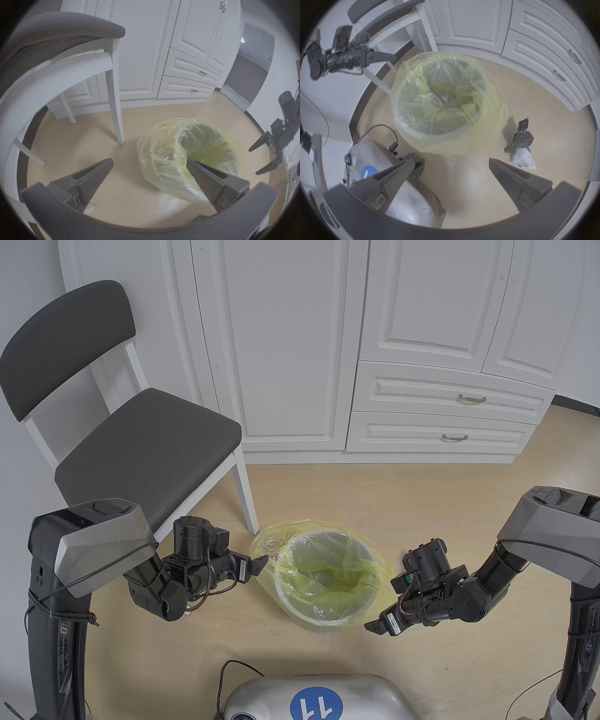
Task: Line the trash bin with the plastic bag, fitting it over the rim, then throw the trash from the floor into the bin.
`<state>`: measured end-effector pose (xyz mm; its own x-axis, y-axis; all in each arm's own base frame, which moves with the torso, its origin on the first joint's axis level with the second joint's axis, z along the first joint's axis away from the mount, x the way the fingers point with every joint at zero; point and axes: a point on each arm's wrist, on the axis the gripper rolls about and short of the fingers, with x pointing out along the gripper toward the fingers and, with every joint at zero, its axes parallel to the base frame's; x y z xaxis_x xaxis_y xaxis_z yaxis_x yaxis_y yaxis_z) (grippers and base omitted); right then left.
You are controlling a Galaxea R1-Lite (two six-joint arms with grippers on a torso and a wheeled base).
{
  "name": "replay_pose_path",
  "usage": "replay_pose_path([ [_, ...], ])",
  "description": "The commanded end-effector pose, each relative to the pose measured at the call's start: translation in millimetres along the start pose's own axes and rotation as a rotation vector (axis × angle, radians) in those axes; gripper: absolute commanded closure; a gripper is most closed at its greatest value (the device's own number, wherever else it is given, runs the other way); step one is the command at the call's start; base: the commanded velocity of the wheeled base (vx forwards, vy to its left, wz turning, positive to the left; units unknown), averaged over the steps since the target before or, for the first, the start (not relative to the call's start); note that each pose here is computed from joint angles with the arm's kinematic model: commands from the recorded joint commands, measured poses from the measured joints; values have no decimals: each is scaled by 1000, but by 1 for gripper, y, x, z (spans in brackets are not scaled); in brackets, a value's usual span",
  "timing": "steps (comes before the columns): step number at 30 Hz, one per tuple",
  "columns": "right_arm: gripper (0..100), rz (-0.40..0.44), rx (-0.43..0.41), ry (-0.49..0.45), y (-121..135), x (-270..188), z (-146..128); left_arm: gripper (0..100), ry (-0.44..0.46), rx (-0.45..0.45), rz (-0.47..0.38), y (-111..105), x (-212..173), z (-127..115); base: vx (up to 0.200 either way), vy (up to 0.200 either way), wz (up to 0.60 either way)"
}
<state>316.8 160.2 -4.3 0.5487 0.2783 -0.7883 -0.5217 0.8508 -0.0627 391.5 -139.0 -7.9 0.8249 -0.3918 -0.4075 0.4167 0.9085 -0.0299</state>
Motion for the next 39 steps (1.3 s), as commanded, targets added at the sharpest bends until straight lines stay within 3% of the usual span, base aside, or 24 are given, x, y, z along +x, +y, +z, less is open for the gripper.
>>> replay_pose_path([
  [1, 0, -6, 31, -4, 1, 13, 4, 0, 8, -37, -27, -14, 13, -10, 0, 0, 0],
  [12, 0, -57, 13, 59, 3, 31, -9, 0, 42, -62, -28, -14, 31, -24, 0, 0, 0],
  [19, 0, -68, -21, 99, -3, 38, -17, 0, 148, -73, 31, -7, 25, -21, 0, 0, 0],
  [24, 0, -137, -6, 122, -10, 59, -21, 0, 208, -80, 40, -2, 22, -24, 0, 0, 0],
  [30, 0, -158, 39, 143, -24, 63, -16, 0, 289, -86, 31, -2, 25, -33, 0, 0, 0],
  [39, 0, -151, 51, 147, -28, 41, -12, 0, 385, -87, 34, -2, 22, -42, 0, 0, 0],
])
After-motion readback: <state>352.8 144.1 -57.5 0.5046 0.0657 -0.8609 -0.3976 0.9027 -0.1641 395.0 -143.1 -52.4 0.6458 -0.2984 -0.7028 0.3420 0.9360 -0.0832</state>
